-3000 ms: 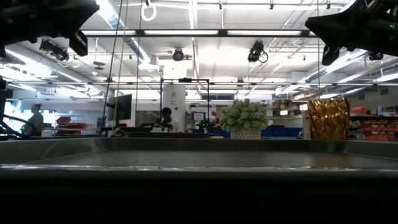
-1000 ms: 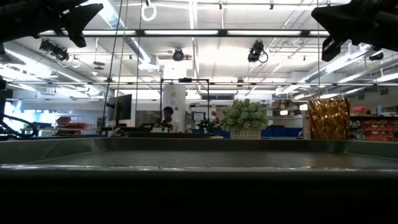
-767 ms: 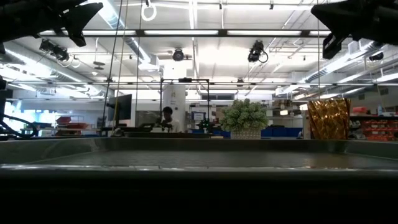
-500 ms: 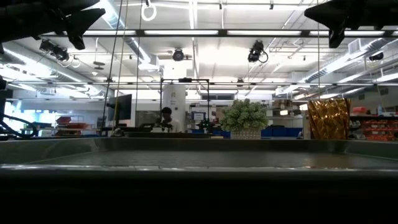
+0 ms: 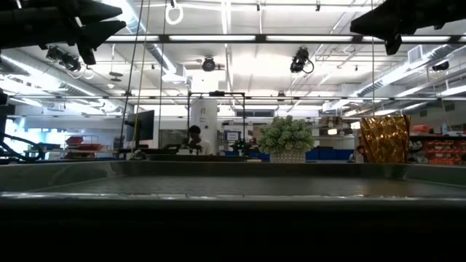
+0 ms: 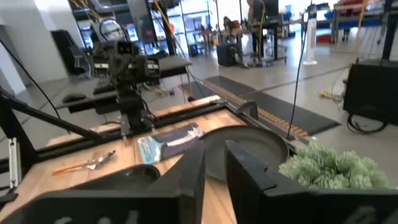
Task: Pick and place plate/cup/fork/spoon on tray
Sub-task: Put the yellow cup on the black tray
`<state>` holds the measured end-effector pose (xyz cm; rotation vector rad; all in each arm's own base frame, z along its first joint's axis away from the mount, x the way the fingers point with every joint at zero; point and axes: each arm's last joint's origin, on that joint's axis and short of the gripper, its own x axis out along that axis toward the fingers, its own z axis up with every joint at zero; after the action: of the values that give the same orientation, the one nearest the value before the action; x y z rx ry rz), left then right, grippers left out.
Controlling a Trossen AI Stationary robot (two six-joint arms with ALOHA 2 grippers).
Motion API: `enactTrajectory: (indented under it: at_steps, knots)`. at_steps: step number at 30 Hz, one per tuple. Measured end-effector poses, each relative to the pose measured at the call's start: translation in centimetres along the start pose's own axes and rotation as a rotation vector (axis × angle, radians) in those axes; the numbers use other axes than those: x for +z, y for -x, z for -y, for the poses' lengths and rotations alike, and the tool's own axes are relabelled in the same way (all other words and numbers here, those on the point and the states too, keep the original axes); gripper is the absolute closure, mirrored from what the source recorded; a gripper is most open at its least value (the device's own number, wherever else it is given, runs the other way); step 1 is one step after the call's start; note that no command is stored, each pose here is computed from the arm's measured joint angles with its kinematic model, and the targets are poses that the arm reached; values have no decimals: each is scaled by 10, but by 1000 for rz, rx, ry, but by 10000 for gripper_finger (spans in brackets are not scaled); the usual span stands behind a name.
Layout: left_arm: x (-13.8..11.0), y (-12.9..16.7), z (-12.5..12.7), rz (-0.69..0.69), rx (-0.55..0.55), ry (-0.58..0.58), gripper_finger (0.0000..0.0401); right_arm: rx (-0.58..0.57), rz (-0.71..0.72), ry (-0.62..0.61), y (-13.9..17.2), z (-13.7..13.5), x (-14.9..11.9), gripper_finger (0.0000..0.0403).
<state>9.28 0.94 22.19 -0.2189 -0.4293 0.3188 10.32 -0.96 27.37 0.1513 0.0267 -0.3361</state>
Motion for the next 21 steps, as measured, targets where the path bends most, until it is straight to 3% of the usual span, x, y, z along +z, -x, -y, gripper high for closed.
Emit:
enactTrajectory:
  at_steps: [10, 21]
  knots:
    - [-1, 0, 0, -9, 1, -3, 253, -38, -100, 18, -15, -3, -8, 268]
    - [-4, 0, -1, -39, 6, -15, 253, -95, -228, 67, -13, -6, 18, 219]
